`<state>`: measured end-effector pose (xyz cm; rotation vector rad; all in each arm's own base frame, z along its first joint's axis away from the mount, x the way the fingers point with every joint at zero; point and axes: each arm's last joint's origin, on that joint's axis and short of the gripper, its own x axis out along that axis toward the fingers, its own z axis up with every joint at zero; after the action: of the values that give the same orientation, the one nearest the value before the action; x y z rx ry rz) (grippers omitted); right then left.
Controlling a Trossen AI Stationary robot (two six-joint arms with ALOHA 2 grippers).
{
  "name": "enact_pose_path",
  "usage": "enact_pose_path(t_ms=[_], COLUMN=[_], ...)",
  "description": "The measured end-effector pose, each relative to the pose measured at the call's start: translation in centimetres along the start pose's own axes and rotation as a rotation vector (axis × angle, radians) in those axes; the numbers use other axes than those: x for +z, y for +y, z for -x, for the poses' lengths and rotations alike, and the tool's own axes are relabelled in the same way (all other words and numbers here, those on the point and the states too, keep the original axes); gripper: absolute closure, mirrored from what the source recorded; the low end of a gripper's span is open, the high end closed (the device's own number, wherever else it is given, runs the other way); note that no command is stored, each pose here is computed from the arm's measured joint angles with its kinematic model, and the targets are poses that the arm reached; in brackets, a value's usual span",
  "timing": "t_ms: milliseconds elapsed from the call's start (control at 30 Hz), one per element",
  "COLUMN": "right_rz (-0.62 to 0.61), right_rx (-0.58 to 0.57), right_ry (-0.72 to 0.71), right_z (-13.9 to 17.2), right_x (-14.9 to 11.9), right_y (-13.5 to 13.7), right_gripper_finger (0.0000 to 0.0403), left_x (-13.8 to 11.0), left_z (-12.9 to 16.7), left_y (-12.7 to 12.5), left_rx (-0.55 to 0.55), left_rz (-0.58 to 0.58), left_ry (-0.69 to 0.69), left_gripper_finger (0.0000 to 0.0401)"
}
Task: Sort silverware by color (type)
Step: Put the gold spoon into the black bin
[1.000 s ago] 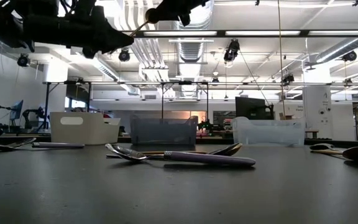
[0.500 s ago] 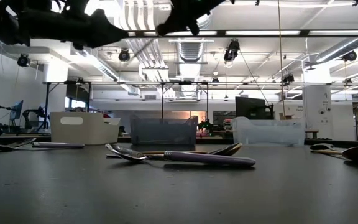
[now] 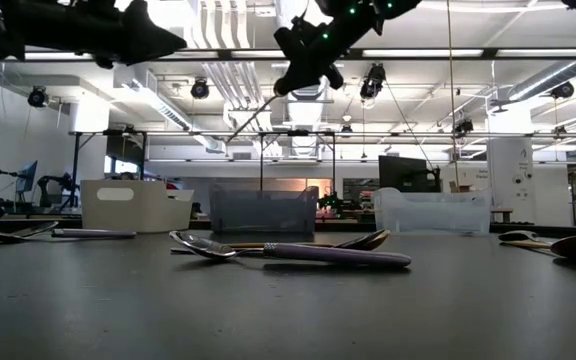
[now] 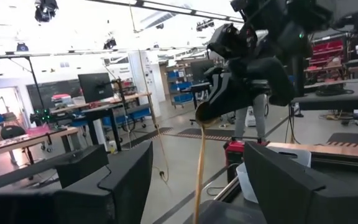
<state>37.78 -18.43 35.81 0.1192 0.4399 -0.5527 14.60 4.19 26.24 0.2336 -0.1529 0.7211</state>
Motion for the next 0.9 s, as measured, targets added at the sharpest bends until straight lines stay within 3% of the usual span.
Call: enact_pose_path(t_ms=[300, 567, 900], right_rz=[-0.037, -0.032, -0.12], right_rx=[0.001, -0.107, -0.126], right_ry=[-0.059, 0.038, 0.077], right_z=[-1.5, -5.6, -7.2], right_x=[-1.1, -4.1, -5.4], right_y=[-0.1, -0.1, -0.3], right_gripper_finger=[0.039, 0.039, 0.039], left_x=[0.2, 0.0, -0.1], left_z=[0.3, 0.2, 0.2], left_y=[0.2, 0.1, 0.1], left_rx=[0.002, 0.005, 0.014], left_rz=[0.013, -0.001, -0.025], left_ry=[-0.007, 0.014, 0.018], left_gripper_finger=[0.0189, 0.0191, 0.0191])
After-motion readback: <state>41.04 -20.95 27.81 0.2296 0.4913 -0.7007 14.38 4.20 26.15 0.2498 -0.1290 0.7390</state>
